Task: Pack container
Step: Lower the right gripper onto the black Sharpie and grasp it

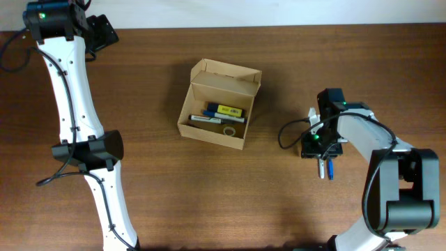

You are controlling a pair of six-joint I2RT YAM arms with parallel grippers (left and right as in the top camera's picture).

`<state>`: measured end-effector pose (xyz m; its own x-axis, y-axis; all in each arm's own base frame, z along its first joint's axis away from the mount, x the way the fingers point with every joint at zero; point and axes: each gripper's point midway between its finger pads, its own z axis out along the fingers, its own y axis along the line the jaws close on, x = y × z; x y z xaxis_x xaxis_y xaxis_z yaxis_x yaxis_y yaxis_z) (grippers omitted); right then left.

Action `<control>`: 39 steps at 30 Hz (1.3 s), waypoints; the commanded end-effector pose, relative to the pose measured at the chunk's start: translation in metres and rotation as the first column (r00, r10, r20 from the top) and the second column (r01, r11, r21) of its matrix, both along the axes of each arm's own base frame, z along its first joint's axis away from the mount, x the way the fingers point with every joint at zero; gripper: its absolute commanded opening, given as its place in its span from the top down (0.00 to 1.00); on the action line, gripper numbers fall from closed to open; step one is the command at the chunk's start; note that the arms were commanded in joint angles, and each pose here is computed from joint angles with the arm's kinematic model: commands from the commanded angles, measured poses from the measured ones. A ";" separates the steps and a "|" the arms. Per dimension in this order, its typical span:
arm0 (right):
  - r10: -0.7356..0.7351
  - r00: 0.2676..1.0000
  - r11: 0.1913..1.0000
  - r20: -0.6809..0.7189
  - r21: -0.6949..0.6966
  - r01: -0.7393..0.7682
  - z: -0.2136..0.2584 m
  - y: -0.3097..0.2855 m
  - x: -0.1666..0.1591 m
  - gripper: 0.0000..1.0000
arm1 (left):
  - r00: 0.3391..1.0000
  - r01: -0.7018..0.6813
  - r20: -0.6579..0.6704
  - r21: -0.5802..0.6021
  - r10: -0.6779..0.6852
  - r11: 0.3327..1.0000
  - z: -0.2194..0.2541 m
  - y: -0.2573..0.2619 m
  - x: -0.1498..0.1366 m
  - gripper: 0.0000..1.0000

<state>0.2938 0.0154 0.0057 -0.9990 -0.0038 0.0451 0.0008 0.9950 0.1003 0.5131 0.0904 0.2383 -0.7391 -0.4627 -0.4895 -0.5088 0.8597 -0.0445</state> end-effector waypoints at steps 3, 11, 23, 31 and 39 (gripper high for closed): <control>0.018 0.994 1.000 0.112 0.018 -0.020 0.039 0.003 0.029 0.57 | 1.000 0.001 -0.002 0.013 -0.001 1.000 0.002 0.004 -0.002 0.00; 0.016 0.992 0.994 0.122 -0.107 -0.003 0.040 -0.021 0.032 0.52 | 1.000 0.001 -0.002 0.013 -0.001 1.000 0.002 0.004 -0.002 0.00; -0.027 0.992 0.996 0.120 -0.086 0.038 0.032 -0.030 0.031 0.52 | 1.000 0.001 -0.002 0.013 -0.001 1.000 0.002 0.004 -0.002 0.00; -0.037 0.995 0.995 0.090 -0.087 0.045 0.009 -0.030 0.025 0.52 | 1.000 0.001 -0.002 0.013 -0.001 1.000 0.002 0.004 -0.002 0.00; -0.064 0.996 0.994 0.057 -0.085 0.069 -0.001 -0.030 0.021 0.53 | 1.000 0.001 -0.002 0.013 -0.001 1.000 0.002 0.004 -0.002 0.00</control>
<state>0.3194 -0.0129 0.0110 -0.9987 0.0358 -0.0354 0.0353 0.9993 0.0157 0.5131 0.0904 0.2383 -0.7391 -0.4627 -0.4895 -0.5088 0.8597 -0.0445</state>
